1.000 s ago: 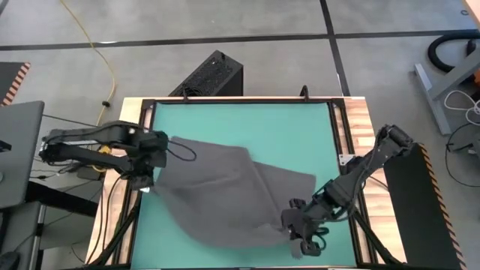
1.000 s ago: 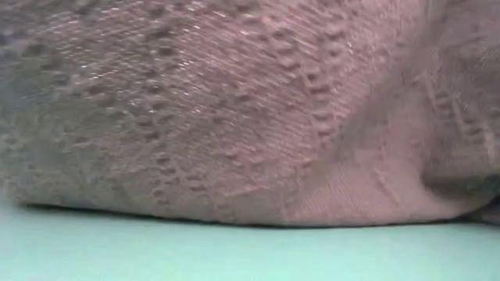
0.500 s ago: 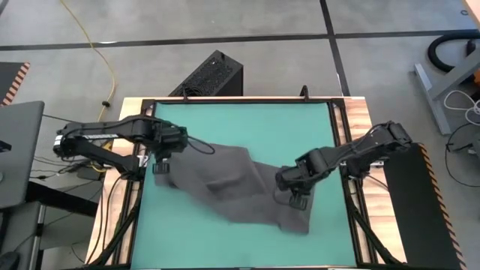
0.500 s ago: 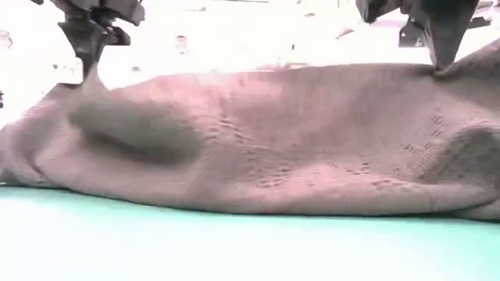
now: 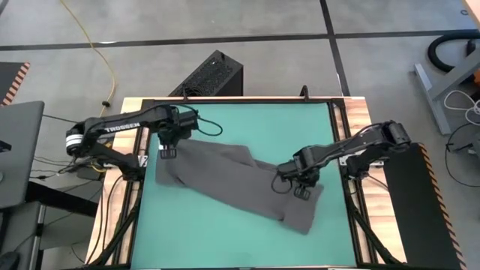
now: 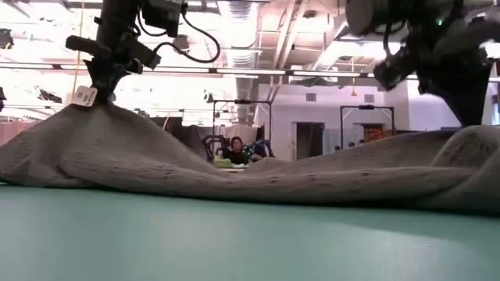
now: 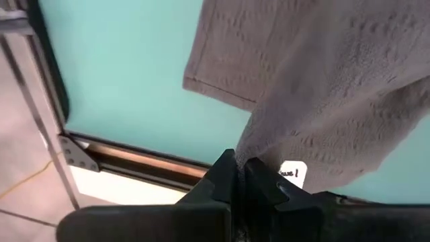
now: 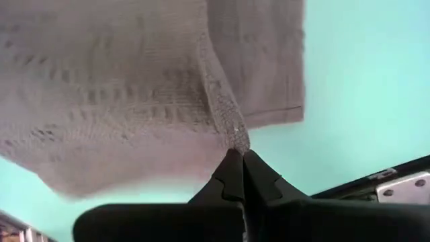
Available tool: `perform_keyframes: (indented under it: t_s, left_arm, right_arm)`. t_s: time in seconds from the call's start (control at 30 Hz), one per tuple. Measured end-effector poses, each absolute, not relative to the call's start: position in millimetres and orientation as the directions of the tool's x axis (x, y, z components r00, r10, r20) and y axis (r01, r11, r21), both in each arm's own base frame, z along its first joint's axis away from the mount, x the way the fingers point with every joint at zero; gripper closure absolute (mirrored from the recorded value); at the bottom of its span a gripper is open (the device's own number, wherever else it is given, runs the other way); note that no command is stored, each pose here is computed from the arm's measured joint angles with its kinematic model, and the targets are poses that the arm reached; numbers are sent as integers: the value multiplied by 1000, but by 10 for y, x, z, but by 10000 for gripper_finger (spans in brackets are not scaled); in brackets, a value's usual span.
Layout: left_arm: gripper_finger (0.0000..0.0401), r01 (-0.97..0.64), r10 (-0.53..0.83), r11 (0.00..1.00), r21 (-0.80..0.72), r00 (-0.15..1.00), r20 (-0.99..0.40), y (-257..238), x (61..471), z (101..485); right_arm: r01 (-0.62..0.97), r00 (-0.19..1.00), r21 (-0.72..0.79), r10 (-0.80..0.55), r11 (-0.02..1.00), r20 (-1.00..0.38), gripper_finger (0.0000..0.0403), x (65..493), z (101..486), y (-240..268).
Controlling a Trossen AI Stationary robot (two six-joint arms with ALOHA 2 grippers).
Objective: Roll towel
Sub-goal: Roll the gray towel
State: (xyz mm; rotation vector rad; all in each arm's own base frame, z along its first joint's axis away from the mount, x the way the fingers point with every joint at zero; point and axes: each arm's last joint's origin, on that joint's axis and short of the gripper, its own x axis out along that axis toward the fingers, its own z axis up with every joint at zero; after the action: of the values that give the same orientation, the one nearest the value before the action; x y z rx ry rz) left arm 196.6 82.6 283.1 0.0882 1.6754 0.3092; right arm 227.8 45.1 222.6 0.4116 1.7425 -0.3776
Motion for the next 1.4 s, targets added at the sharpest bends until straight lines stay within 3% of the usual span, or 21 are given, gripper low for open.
perform_keyframes:
  t_s: [0.2, 0.53, 0.63, 0.8, 0.97, 1.17, 1.3, 1.4]
  left_arm:
    - [401, -91, 242, 961, 262, -186, -952, 925, 2007, 2749]
    - [401, 3, 388, 914, 405, -293, -874, 1033, 1914, 2781]
    - [401, 7, 438, 891, 454, -272, -857, 1042, 1865, 2917]
    - [401, -33, 507, 856, 516, -143, -850, 1026, 1827, 3316]
    - [401, -102, 556, 826, 554, -10, -831, 1015, 1812, 3730]
    - [401, -118, 610, 791, 600, 82, -788, 1002, 1777, 4066]
    - [401, -100, 696, 718, 689, 115, -708, 1025, 1755, 4276]
    - [401, -122, 756, 654, 747, 153, -637, 1115, 1741, 4434]
  right_arm:
    - [504, -249, -77, 60, 860, -967, 394, 2211, 2101, 284]
    - [526, -263, -110, 38, 843, -964, 394, 2198, 2073, 119]
    - [517, -257, -105, 37, 849, -966, 394, 2196, 2081, 119]
    - [497, -231, -97, 24, 863, -973, 394, 2218, 2159, 116]
    - [468, -100, -127, -90, 875, -991, 394, 2266, 2452, 90]
    - [418, -11, -282, -306, 864, -952, 394, 2206, 2910, 22]
    - [358, 52, -397, -442, 845, -895, 394, 2139, 3350, -27]
    - [295, 166, -507, -566, 810, -808, 394, 2130, 3725, -95]
